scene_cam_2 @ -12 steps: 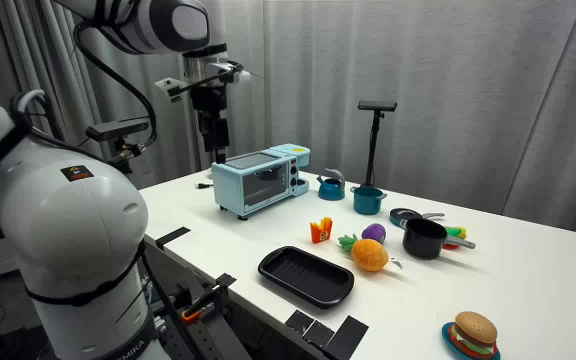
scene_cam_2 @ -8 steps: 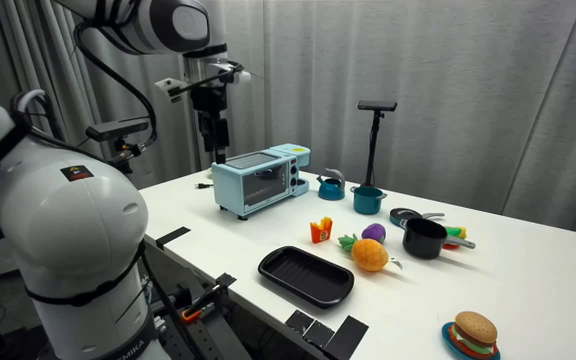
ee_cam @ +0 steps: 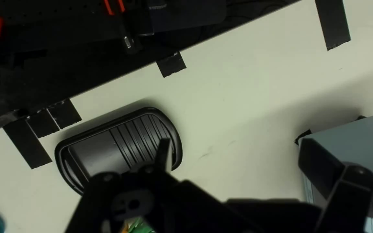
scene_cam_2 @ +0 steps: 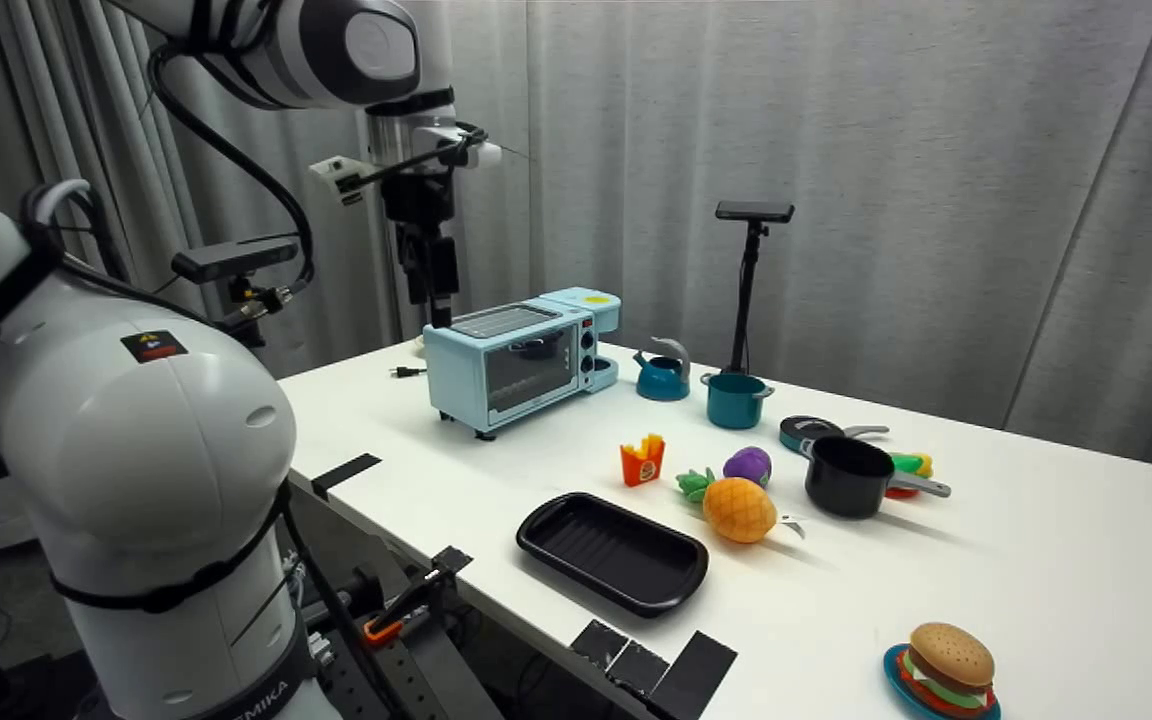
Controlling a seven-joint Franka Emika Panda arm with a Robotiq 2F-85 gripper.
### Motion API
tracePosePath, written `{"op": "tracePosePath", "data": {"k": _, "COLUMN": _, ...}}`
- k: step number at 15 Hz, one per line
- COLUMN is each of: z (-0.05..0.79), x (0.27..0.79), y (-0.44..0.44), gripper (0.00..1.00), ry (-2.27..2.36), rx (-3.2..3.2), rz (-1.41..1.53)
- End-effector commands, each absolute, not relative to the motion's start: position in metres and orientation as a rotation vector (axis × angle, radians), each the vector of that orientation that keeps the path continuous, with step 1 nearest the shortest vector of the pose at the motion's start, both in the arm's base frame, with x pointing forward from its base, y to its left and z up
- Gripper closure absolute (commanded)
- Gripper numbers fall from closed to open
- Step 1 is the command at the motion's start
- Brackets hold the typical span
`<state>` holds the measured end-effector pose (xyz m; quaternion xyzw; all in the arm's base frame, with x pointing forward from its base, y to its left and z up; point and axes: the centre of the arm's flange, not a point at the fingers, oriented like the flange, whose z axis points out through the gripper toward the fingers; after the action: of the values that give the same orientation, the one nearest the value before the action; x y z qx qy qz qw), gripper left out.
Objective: Remove three yellow objects from the orange bowl
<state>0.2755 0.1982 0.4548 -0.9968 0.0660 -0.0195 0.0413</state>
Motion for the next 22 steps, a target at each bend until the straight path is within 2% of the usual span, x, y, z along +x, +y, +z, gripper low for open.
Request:
{"op": "tracePosePath", "data": {"k": 1, "z": 0.455, "x": 0.276, "y": 0.198, "gripper": 0.0, "ry": 0.202, "rx": -3.052, "rz": -0.06}}
{"op": "tracePosePath", "data": {"k": 18, "z": 0.455, "x": 0.276, "y": 0.198, "gripper": 0.0, "ry": 0.202, "rx": -3.052, "rz": -0.06}}
{"op": "tracePosePath", "data": {"k": 22, "z": 0.446, "x": 0.295, "y": 0.199, "gripper": 0.0, "ry": 0.211, "rx": -3.056, "rz": -0.03}}
